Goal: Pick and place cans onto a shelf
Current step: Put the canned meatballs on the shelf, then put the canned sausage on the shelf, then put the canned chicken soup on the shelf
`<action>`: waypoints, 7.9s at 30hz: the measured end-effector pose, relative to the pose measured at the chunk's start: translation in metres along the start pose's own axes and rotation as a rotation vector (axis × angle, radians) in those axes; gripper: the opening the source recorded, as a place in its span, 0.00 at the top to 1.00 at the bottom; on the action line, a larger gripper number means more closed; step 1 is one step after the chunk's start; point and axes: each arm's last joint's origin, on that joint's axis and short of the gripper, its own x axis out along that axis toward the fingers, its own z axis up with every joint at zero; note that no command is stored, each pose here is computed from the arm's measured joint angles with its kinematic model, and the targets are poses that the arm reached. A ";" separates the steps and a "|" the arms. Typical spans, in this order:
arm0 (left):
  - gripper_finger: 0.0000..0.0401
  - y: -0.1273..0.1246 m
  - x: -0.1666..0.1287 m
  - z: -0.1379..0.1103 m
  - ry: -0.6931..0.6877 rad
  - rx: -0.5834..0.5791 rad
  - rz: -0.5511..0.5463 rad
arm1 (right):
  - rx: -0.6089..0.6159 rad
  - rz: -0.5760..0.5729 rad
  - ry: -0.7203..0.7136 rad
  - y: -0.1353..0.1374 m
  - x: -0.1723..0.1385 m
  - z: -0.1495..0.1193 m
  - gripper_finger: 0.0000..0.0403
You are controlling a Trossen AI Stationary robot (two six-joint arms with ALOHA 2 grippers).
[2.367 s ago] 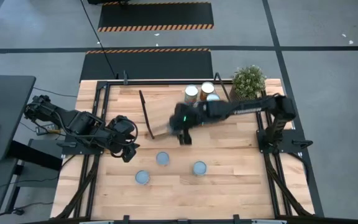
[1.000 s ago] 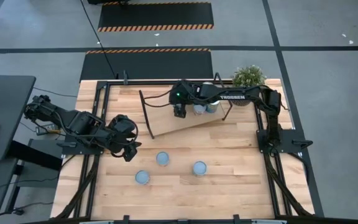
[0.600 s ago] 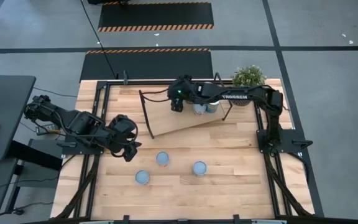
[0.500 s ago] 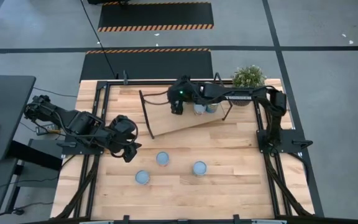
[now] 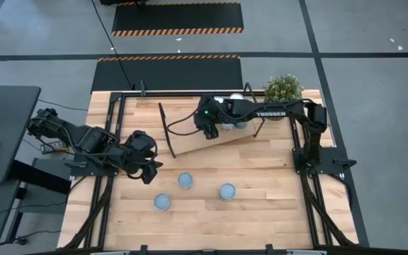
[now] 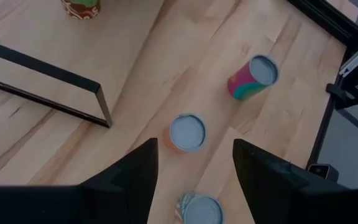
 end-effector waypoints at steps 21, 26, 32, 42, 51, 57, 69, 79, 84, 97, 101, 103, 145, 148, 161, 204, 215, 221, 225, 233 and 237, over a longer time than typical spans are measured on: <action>0.47 0.000 0.000 0.000 -0.007 0.000 0.000 | 0.107 -0.185 0.018 -0.024 0.019 -0.012 0.07; 0.47 0.000 0.000 0.000 -0.007 -0.003 -0.002 | 0.135 -0.130 -0.060 -0.016 -0.011 0.020 0.07; 0.47 -0.005 0.014 -0.005 0.032 0.015 0.021 | 0.317 0.136 -0.098 0.017 -0.039 0.045 0.07; 0.47 -0.027 0.063 -0.043 0.191 0.107 0.037 | 0.331 0.361 0.032 0.092 -0.060 0.053 0.07; 0.52 -0.030 0.092 -0.100 0.274 0.106 0.015 | 0.343 0.464 0.002 0.137 -0.058 0.051 0.07; 0.59 -0.012 0.120 -0.113 0.260 0.011 -0.042 | 0.314 0.499 -0.186 0.157 -0.060 0.063 0.07; 0.67 0.020 0.158 -0.099 0.178 -0.117 0.121 | 0.437 0.442 -0.189 0.163 -0.039 0.046 0.07; 0.67 0.014 0.200 -0.092 0.137 -0.229 0.063 | 0.422 0.423 -0.083 0.170 -0.032 0.029 0.07; 0.67 0.007 0.207 -0.088 0.083 -0.258 0.001 | 0.390 0.475 0.041 0.175 -0.034 0.018 0.06; 0.67 -0.005 0.174 -0.088 0.105 -0.162 -0.084 | 0.268 0.488 -0.048 0.186 -0.040 0.026 0.05; 0.67 -0.007 0.153 -0.086 0.099 -0.171 -0.133 | 0.263 0.480 -0.027 0.186 -0.040 0.024 0.03; 0.67 -0.006 0.142 -0.084 0.097 -0.176 -0.160 | 0.255 0.480 -0.038 0.187 -0.041 0.025 0.02; 0.67 0.031 0.022 -0.038 -0.235 -0.338 -0.487 | 0.182 0.435 -0.036 0.201 0.003 0.045 0.23; 0.67 0.031 0.022 -0.038 -0.235 -0.338 -0.487 | 0.194 0.419 -0.030 0.178 -0.010 0.047 0.26; 0.67 0.032 0.022 -0.038 -0.239 -0.335 -0.475 | 0.434 0.253 -0.059 0.052 -0.032 0.021 0.23; 0.67 0.032 0.022 -0.039 -0.246 -0.319 -0.464 | 0.217 0.001 0.214 0.022 -0.014 -0.032 0.07; 0.67 0.025 0.017 -0.068 0.078 -0.290 -0.547 | 0.374 0.105 0.014 0.039 -0.063 -0.004 0.07; 0.67 0.037 0.026 -0.098 0.270 -0.280 -0.279 | 0.412 0.172 -0.093 0.061 -0.085 0.015 0.07; 0.67 0.026 0.039 -0.120 0.402 -0.199 -0.194 | 0.417 0.209 -0.108 0.079 -0.094 0.022 0.07; 0.44 -0.004 0.077 -0.161 0.639 -0.093 -0.105 | 0.402 0.355 -0.087 0.108 -0.107 0.027 0.07; 0.30 -0.007 0.087 -0.172 0.693 -0.070 -0.055 | 0.397 0.502 -0.046 0.125 -0.115 0.027 0.07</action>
